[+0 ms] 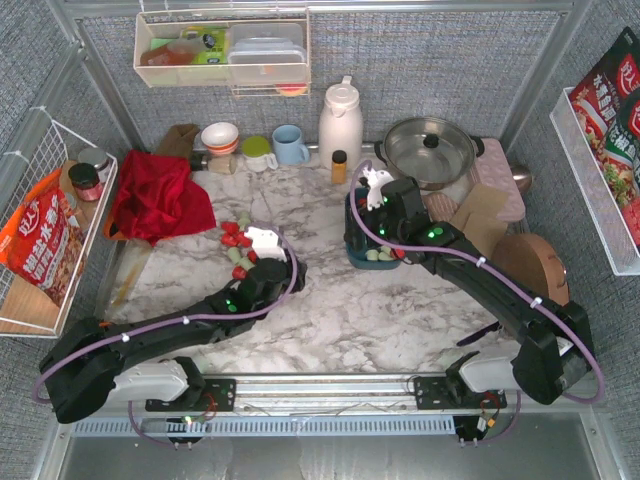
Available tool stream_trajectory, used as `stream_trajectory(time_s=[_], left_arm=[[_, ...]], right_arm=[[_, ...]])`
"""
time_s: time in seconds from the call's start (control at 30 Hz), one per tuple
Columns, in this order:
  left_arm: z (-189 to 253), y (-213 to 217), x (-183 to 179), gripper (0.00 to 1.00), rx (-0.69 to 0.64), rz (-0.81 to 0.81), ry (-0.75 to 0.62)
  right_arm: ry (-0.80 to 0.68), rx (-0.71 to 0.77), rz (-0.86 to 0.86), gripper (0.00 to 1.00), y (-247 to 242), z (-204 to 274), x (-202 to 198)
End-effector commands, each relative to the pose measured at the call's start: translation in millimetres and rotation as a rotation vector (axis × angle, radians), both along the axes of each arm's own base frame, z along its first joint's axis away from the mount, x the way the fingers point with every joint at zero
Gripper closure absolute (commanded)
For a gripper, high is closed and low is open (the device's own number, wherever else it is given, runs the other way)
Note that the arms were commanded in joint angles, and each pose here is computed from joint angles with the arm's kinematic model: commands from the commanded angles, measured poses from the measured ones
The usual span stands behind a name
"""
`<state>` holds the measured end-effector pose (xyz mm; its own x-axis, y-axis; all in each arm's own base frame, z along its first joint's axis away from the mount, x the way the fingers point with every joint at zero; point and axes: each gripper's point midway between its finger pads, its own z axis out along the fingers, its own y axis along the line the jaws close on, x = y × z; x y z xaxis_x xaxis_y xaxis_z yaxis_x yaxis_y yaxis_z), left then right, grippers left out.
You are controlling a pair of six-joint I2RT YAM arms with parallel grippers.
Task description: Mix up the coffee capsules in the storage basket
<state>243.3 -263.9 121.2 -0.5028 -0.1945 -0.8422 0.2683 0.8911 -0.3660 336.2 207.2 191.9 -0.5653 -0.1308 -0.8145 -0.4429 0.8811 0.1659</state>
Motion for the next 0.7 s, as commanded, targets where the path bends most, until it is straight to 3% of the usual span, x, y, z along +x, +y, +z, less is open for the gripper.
stream_trajectory(time_s=[0.0, 0.13, 0.2, 0.27, 0.47, 0.67], left_arm=[[10.1, 11.1, 10.6, 0.53, 0.068, 0.080, -0.006], [-16.4, 43.1, 3.5, 0.46, 0.148, 0.283, 0.157], [-25.1, 53.3, -2.1, 0.37, 0.126, 0.370, 0.215], [-34.5, 54.5, -8.1, 0.36, 0.068, 0.426, 0.270], [-51.2, 36.7, -4.6, 0.37, -0.009, 0.445, 0.315], [-69.6, 23.9, 3.0, 0.39, 0.081, 0.430, 0.337]], right_arm=[[-0.003, 0.017, 0.007, 0.27, 2.7, 5.6, -0.5], [0.011, 0.006, 0.008, 0.27, 3.0, 0.2, 0.7], [0.013, 0.003, 0.006, 0.27, 2.7, -0.9, 1.1], [0.012, 0.004, 0.005, 0.27, 2.8, -1.2, 1.5], [0.012, -0.011, -0.004, 0.27, 0.3, -5.1, 3.0], [0.007, -0.027, -0.011, 0.27, -2.8, -7.1, 3.5]])
